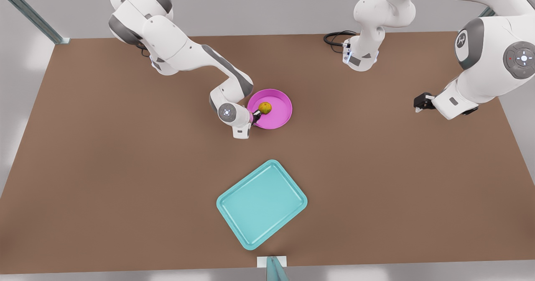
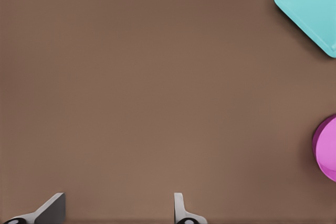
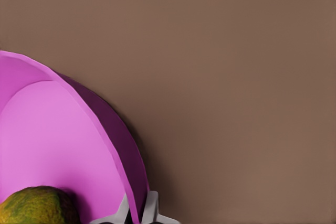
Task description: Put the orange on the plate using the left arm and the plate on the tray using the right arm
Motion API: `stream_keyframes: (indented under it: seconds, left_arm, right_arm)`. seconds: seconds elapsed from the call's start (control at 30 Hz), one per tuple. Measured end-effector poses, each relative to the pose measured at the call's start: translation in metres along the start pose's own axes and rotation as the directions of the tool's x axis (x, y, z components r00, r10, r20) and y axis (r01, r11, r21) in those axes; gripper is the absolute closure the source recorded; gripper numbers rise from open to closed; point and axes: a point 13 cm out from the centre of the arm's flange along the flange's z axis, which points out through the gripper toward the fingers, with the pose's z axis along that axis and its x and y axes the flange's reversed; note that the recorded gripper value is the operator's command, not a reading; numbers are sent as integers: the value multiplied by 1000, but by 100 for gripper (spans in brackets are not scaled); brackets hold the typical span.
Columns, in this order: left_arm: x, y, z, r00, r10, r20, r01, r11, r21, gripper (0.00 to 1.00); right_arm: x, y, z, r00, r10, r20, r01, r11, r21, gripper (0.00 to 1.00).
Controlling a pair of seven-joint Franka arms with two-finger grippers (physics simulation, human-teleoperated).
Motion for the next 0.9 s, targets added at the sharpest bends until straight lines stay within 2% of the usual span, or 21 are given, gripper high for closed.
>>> stream_keyframes:
  seconds: [0.17,0.33,0.47,0.67,0.9]
  left_arm:
    - [0,-1,1,1000,4,-2,-4,1000,0,0]
    - [-1,-1,0,1000,8,0,-8,1000,0,0]
    - [-1,-2,0,1000,11,0,-11,1000,0,0]
    - [2,-3,-1,1000,14,-2,-14,1000,1,0]
    - [2,-5,-1,1000,18,-4,-18,1000,1,0]
  right_arm:
    - [-37,-11,-46,996,15,86,-14,1000,-5,79]
    - [-88,-52,-94,975,99,199,-94,995,-30,79]
    - [-151,-120,-135,920,223,323,-208,975,-81,79]
    - [-245,-127,-138,843,320,431,-258,946,-197,79]
    - [-249,-203,-146,764,464,448,-395,886,-243,79]
